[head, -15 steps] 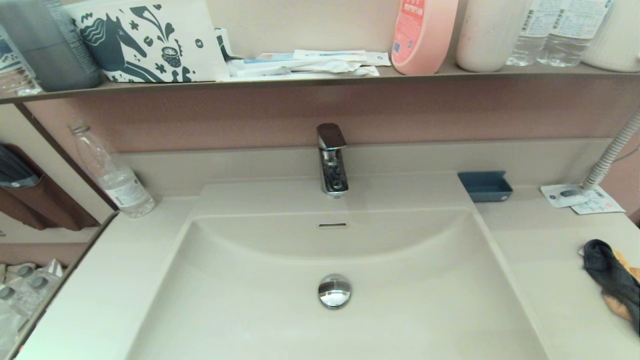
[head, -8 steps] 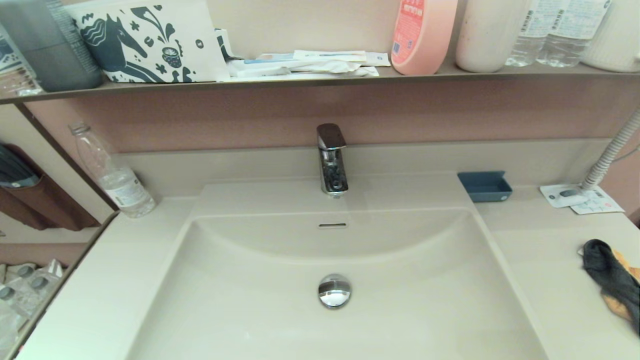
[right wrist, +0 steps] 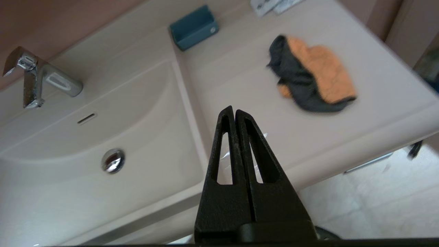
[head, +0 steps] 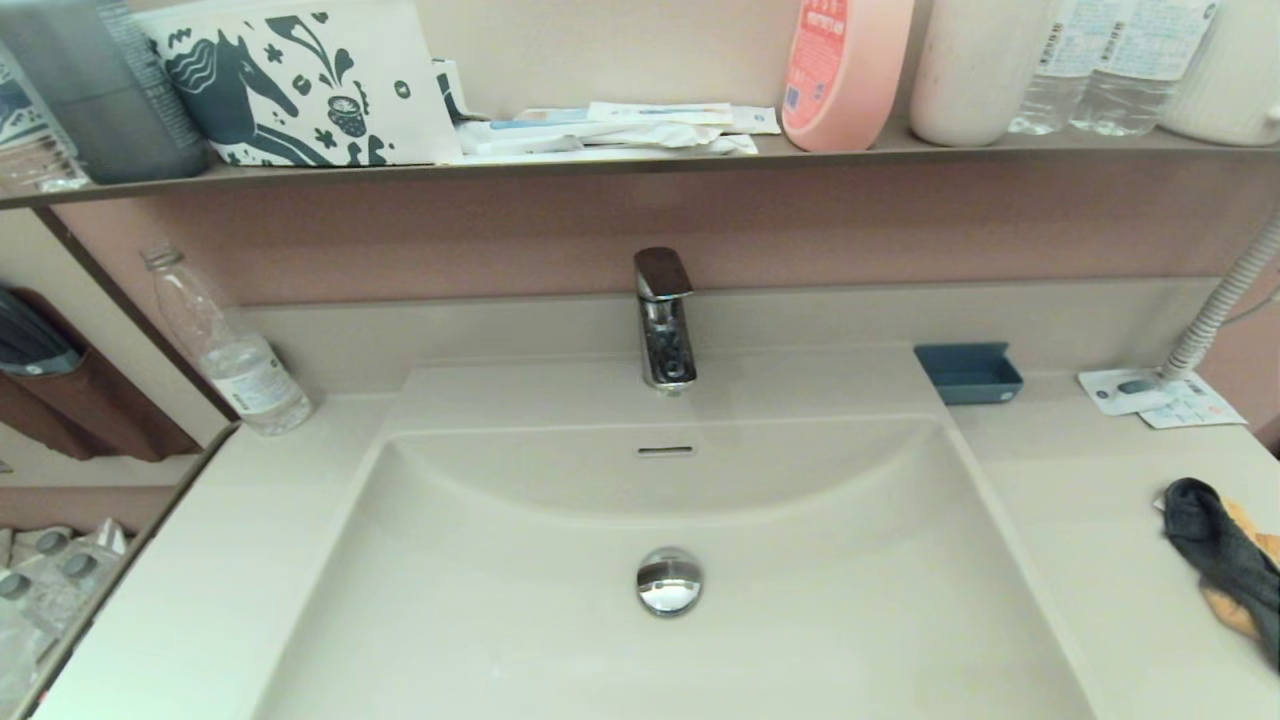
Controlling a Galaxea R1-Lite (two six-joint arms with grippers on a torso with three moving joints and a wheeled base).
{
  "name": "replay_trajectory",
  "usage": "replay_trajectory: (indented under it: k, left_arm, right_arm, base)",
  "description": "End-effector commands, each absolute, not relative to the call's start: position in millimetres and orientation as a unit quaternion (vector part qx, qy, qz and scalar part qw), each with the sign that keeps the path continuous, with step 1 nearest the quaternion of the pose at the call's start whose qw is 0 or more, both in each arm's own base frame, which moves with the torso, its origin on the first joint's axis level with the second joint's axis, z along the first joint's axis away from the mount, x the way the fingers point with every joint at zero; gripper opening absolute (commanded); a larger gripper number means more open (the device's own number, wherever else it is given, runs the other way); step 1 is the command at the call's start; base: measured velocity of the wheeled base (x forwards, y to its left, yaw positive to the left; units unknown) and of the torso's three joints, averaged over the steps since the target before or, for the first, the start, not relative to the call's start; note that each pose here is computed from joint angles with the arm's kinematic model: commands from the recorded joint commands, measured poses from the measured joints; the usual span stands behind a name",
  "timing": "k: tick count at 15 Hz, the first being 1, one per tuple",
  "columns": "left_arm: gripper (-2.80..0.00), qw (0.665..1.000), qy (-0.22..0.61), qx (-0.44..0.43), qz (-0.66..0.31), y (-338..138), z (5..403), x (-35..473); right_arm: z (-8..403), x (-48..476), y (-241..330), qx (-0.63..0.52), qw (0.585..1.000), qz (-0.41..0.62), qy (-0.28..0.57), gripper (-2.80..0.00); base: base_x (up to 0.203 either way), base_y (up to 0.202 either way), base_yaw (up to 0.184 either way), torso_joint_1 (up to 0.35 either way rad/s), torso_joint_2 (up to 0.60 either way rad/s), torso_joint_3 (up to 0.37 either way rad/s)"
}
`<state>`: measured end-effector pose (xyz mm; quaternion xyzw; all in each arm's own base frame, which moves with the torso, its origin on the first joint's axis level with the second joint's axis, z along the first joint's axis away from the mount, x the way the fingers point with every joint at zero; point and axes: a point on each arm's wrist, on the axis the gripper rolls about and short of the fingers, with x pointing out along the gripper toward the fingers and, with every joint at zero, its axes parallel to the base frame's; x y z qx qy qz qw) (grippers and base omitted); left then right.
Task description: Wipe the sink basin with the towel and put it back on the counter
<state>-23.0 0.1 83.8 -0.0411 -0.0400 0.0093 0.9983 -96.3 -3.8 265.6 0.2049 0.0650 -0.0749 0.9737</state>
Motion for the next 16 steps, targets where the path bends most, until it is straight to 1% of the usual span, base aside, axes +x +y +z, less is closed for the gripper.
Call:
replay_trajectory:
  k: [1,4,6,8,11,14,16]
  left_arm:
    - [-2.80,0.998,-0.040,-0.041,0.010,0.1,83.9,-22.9]
    - [-2.80,0.998,-0.040,-0.041,0.010,0.1,83.9,-22.9]
    - [-2.80,0.998,-0.040,-0.041,0.010,0.1,83.9,-23.0]
    - [-2.80,0.998,-0.040,-0.041,0.010,0.1,83.9,-22.9]
    - [-2.80,0.998,-0.040,-0.041,0.010,0.1,83.9,-23.0]
    - [-2.80,0.998,-0.040,-0.041,0.010,0.1,83.9,-22.9]
    - [-2.80,0.998,-0.040,-0.041,0.010,0.1,83.9,-22.9]
  right_arm:
    - [248.5,-125.7,-2.1,0.186,0.980,-0.071,0.012,-2.80]
    - [217.4,-125.6,-2.4,0.145,0.987,-0.065,-0.009,-2.80]
    - [188.0,-117.0,-2.5,0.114,0.991,-0.064,-0.009,-2.80]
    - [163.5,-97.2,-2.6,0.094,0.993,-0.067,0.004,-2.80]
    - [139.4,-66.3,-2.7,0.091,0.994,-0.066,-0.011,-2.80]
    - [105.6,-37.1,-2.8,0.064,0.996,-0.065,-0.020,-2.80]
    - [89.1,-26.6,-2.8,0.043,0.996,-0.064,-0.032,-2.80]
  base:
    - [0.000,0.000,0.000,0.000,0.00,0.000]
    - [0.000,0.000,0.000,0.000,0.00,0.000]
    - [0.000,0.000,0.000,0.000,0.00,0.000]
    - [0.000,0.000,0.000,0.000,0.00,0.000]
    - [0.000,0.000,0.000,0.000,0.00,0.000]
    - [0.000,0.000,0.000,0.000,0.00,0.000]
    - [0.000,0.000,0.000,0.000,0.00,0.000]
